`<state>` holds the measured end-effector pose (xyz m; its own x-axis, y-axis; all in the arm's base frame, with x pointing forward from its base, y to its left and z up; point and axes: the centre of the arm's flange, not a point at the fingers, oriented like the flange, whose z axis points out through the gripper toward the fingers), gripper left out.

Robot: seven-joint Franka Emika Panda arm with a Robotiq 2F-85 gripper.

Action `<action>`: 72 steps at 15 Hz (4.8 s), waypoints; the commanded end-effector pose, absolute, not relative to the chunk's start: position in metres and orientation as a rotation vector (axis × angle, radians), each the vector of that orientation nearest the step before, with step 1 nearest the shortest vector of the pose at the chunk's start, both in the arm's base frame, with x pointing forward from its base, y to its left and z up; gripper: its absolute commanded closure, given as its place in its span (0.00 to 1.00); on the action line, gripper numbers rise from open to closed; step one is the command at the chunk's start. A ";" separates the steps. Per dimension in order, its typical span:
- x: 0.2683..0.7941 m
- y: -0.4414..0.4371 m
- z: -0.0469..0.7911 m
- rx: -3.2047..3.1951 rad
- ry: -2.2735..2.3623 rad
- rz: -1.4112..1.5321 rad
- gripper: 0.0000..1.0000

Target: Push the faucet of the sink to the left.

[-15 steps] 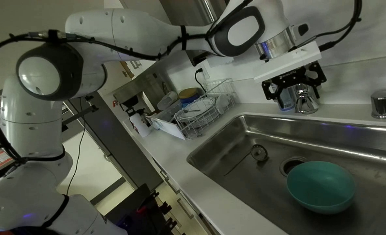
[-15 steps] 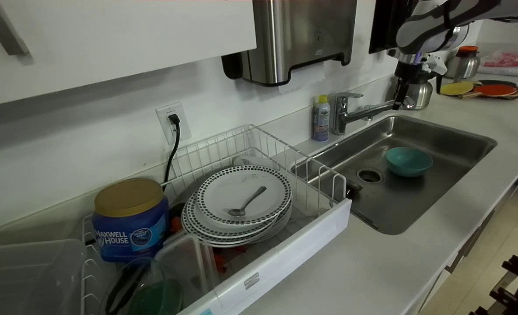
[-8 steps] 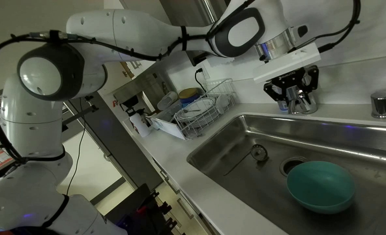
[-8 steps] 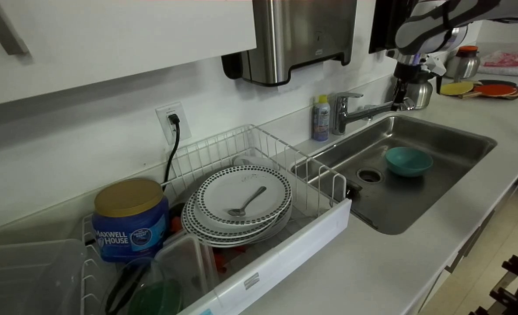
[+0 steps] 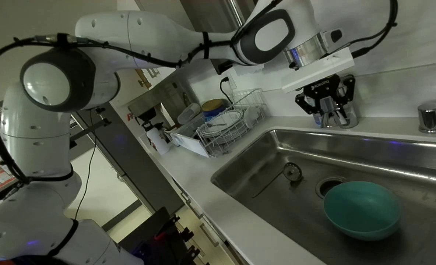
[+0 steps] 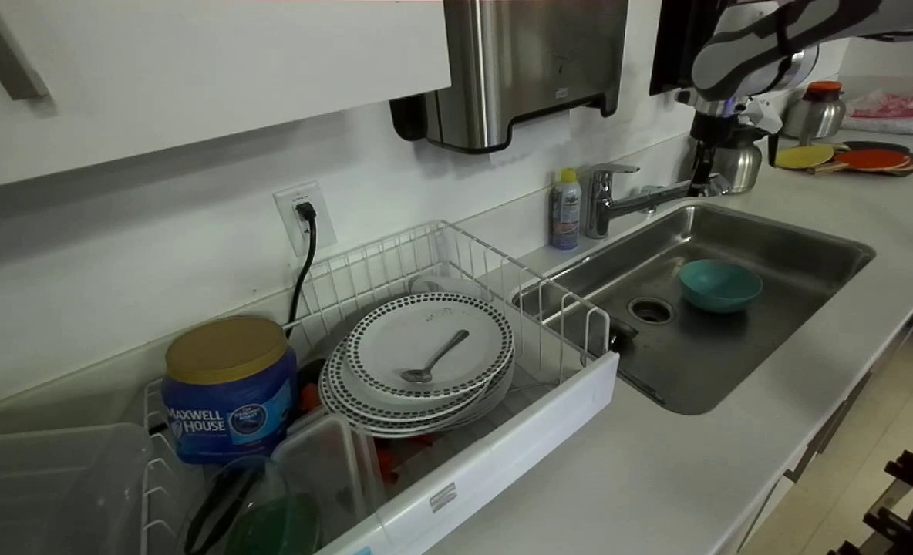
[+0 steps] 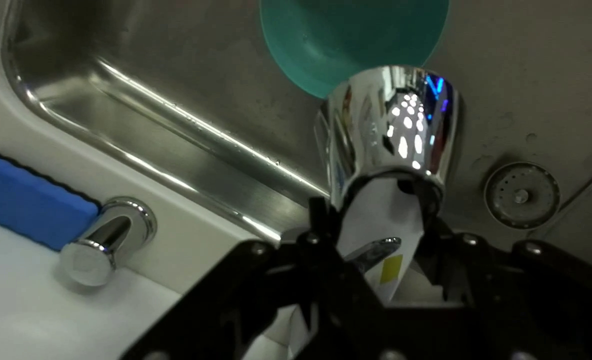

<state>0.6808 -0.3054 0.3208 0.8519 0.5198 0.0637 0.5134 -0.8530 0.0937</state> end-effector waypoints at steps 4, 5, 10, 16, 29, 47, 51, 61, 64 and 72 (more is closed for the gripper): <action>0.670 -0.217 0.316 3.000 0.944 0.018 0.82; 0.670 -0.210 0.315 3.002 0.928 0.025 0.82; 0.672 -0.184 0.314 3.017 0.819 0.034 0.82; 0.676 -0.233 0.320 2.974 0.486 0.027 0.57; 0.667 -0.153 0.316 3.135 0.499 0.101 0.82; 0.683 -0.151 0.319 3.028 -0.237 0.082 0.57; 0.683 -0.153 0.318 3.026 -0.232 0.080 0.57; 0.690 -0.109 0.323 3.205 -0.116 0.120 0.82; 0.694 -0.094 0.311 3.158 -0.081 0.073 0.82; 0.712 -0.056 0.295 3.096 -0.145 0.103 0.82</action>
